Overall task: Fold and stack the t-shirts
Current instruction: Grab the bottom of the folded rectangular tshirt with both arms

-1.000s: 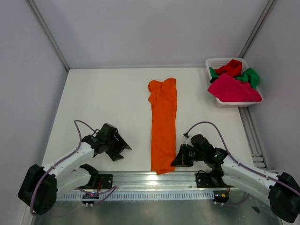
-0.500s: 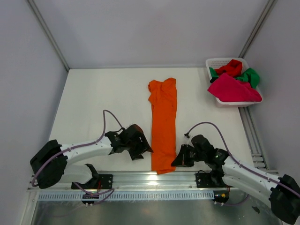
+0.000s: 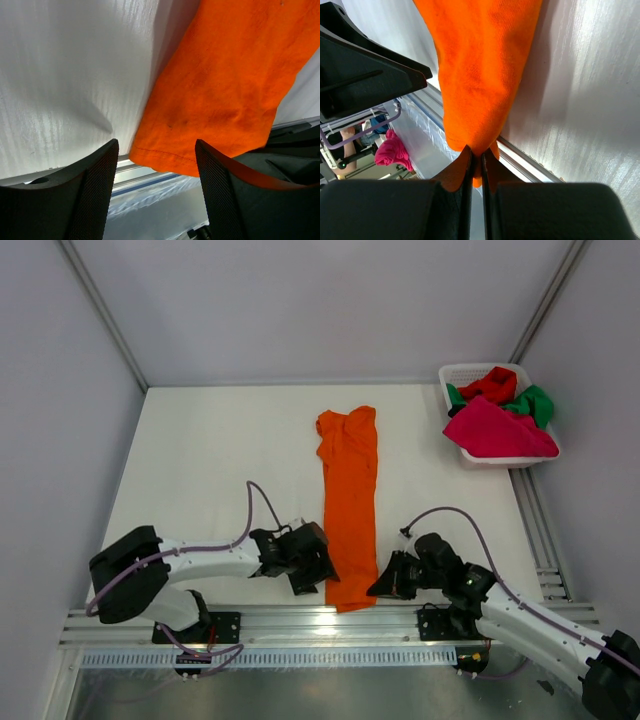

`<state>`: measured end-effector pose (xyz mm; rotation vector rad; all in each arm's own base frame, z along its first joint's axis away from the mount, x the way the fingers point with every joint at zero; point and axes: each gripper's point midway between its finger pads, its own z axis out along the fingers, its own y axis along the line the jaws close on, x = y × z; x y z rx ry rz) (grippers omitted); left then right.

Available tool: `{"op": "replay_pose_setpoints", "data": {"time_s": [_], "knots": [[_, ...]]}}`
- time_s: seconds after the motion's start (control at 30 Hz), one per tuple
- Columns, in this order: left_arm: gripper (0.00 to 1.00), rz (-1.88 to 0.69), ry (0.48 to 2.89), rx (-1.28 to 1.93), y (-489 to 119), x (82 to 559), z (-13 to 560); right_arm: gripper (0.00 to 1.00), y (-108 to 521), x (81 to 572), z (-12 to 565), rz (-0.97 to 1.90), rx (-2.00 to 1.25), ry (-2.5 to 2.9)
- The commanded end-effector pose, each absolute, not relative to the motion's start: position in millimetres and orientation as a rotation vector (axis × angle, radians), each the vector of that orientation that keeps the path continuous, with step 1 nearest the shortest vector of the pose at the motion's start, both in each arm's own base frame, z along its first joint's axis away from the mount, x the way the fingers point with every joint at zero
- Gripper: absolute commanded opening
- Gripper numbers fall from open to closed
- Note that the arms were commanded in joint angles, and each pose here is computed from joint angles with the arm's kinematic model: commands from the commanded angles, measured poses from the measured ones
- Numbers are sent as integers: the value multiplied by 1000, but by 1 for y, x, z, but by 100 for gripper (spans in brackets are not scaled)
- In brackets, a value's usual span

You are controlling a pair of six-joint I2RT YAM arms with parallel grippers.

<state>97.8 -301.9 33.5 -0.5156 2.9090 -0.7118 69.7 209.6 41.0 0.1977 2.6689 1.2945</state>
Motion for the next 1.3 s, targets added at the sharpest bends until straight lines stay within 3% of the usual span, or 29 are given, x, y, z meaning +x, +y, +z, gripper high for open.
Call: {"op": "replay_pose_setpoints", "data": {"time_s": [0.0,0.5,0.6,0.73,1.27], "knots": [[65,-756,2828,-567,-322,108,41,3,209,72,42,1283,218,2666],[64,-713,2868,-597,-351,87,24,3,205,68,37,1222,160,2712],[50,-691,2881,-599,-348,85,21,3,205,67,33,1233,185,2715],[0,-665,2880,-597,-344,85,19,3,205,67,31,1237,201,2716],[0,-606,2845,-455,-346,102,41,3,210,90,70,1203,211,2615]]}}
